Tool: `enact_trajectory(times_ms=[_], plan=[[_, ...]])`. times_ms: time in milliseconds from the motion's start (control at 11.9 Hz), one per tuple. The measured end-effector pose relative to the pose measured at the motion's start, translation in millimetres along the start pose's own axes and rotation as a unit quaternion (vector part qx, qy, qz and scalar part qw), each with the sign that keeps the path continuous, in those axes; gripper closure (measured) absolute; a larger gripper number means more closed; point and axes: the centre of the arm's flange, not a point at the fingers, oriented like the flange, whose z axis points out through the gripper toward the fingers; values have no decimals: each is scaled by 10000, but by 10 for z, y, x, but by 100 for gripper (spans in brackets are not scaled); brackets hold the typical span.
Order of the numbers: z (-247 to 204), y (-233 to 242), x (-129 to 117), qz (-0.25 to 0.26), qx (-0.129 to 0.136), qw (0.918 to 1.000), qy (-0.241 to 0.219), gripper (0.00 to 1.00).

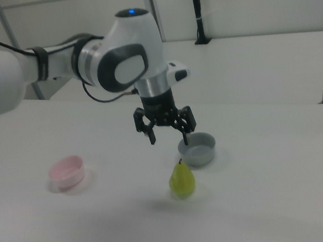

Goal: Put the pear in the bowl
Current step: 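Lower the gripper around the pear and close on it, then lift the pear up off the table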

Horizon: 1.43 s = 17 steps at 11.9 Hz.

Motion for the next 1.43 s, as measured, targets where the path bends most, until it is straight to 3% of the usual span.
enact_trajectory(times_ms=[253, 842, 927, 1095, 1432], plan=[[519, 23, 81, 259, -103, 9996, -22, 0], [1384, -129, 125, 160, -184, 9995, -179, 0], [1411, -146, 152, 150, -215, 9996, -141, 6], [1398, -143, 160, 172, -228, 9995, -110, 34], [1338, -153, 151, 180, -182, 9996, -150, 34]])
